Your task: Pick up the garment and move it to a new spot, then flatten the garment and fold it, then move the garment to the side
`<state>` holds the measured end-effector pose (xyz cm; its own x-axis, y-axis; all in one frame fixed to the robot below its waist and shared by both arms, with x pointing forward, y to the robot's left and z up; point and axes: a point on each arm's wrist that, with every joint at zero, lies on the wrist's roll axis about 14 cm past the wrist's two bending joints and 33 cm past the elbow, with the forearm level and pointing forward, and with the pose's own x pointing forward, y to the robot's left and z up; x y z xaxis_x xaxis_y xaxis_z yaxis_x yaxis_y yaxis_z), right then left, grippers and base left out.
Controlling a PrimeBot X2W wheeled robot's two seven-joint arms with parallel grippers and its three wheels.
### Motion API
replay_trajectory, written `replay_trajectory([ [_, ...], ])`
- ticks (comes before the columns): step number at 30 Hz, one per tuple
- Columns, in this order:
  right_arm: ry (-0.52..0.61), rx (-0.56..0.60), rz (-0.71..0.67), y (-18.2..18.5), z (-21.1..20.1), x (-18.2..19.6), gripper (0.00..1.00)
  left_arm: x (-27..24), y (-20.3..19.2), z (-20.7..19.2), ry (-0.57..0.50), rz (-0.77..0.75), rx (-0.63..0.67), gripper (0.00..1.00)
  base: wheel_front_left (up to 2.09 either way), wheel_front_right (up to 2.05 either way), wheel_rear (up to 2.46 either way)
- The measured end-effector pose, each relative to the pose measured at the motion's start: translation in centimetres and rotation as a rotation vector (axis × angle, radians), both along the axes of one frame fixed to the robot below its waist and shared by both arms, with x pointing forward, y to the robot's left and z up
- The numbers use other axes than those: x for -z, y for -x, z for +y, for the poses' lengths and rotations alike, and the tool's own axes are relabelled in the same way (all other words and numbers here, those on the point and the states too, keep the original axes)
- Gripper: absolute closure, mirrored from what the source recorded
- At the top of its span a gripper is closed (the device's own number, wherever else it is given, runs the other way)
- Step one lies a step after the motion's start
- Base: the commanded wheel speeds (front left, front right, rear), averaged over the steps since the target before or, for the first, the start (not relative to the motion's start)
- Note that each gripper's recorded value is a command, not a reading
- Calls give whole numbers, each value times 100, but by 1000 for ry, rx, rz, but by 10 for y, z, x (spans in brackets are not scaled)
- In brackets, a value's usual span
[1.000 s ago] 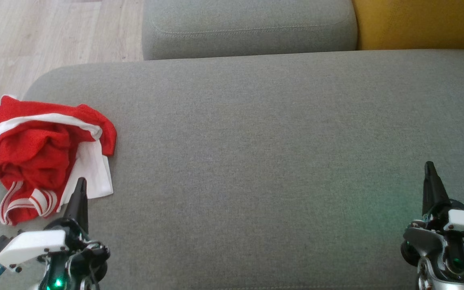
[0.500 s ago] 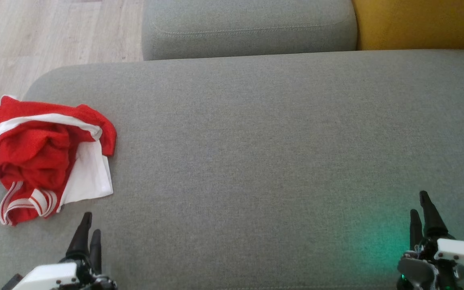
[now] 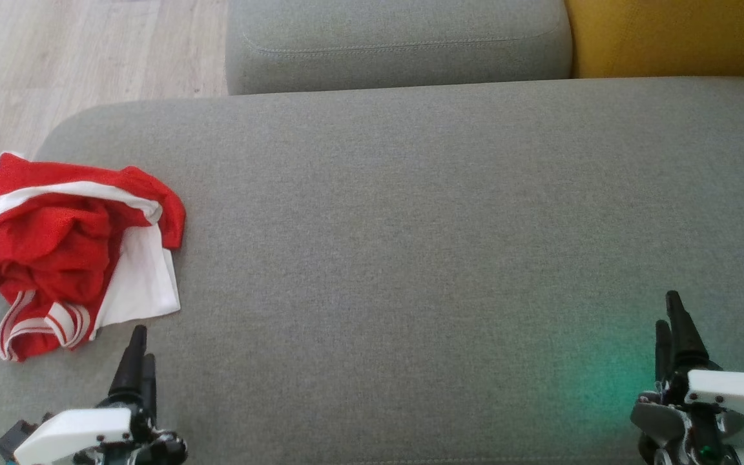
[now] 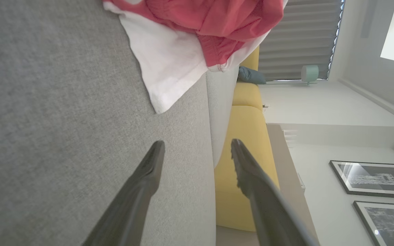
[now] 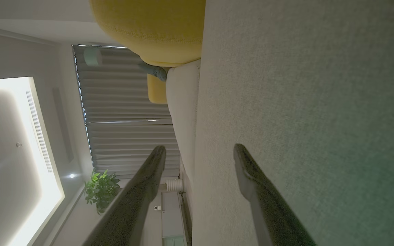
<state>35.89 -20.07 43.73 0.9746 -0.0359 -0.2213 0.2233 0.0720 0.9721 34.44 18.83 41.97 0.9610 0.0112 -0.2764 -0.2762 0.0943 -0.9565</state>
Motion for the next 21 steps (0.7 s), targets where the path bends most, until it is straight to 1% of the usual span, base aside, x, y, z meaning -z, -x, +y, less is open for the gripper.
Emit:
replay_trajectory([
  [10, 133, -45, -11, -7, 7, -6, 0, -9, -8, -2, -161, -20, 45, 0, 0, 0, 0],
  [15, 214, -69, -6, -8, 9, -5, 0, -7, -8, -7, -241, -10, 77, 0, 0, 0, 0],
  [16, 214, -69, -6, -8, 9, -5, 0, -7, -8, -7, -241, -10, 77, 0, 0, 0, 0],
  [21, 286, -85, -10, -11, 11, -7, 0, -6, -8, -9, -328, -4, 107, 0, 0, 0, 0],
])
